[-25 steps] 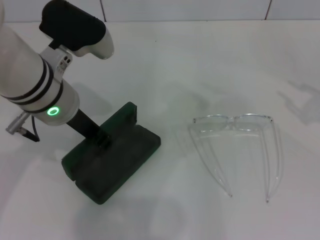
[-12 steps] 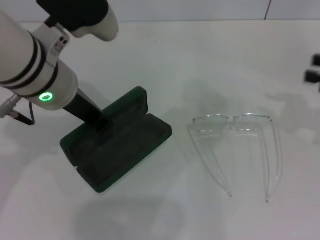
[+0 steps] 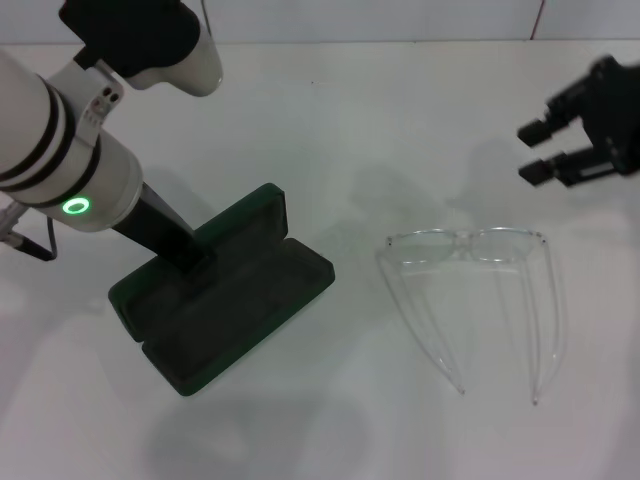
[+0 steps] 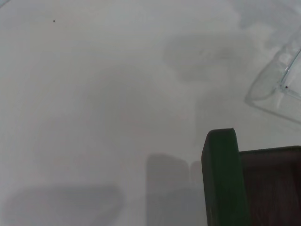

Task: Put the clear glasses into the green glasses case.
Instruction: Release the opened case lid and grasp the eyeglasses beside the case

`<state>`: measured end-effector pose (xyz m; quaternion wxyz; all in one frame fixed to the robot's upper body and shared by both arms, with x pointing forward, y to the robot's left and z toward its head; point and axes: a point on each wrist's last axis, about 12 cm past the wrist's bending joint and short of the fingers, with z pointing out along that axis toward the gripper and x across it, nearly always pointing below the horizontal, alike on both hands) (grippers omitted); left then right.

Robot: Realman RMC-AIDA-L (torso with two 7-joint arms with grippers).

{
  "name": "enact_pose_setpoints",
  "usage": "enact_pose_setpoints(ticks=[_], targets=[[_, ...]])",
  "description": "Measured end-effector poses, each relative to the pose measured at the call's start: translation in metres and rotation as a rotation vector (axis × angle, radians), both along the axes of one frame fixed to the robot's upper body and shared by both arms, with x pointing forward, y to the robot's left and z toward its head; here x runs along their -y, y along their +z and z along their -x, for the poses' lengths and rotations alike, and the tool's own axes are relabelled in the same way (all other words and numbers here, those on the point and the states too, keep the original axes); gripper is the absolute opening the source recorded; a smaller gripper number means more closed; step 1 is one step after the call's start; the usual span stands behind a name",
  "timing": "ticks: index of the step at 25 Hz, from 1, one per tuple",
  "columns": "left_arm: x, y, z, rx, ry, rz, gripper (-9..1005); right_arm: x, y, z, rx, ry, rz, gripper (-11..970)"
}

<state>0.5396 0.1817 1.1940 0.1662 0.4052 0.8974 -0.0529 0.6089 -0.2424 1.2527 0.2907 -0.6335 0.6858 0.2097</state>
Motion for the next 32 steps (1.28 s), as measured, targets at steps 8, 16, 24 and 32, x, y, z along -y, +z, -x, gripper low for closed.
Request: enact_pose_setpoints(ticks=[8, 16, 24, 32], targets=[[0.003, 0.001, 0.000, 0.003, -0.010, 0.018, 85, -0.054, 0.000, -0.019, -0.062, 0.097, 0.273, 425], [0.000, -0.004, 0.005, -0.017, -0.004, 0.029, 84, -0.089, -0.019, -0.024, -0.014, 0.142, 0.353, 483], [0.000, -0.006, 0.006, -0.018, -0.006, 0.045, 82, -0.096, -0.041, -0.027, -0.052, 0.146, 0.382, 500], [-0.002, -0.009, 0.007, -0.020, -0.003, 0.054, 83, -0.102, -0.061, -0.029, -0.048, 0.147, 0.428, 502]])
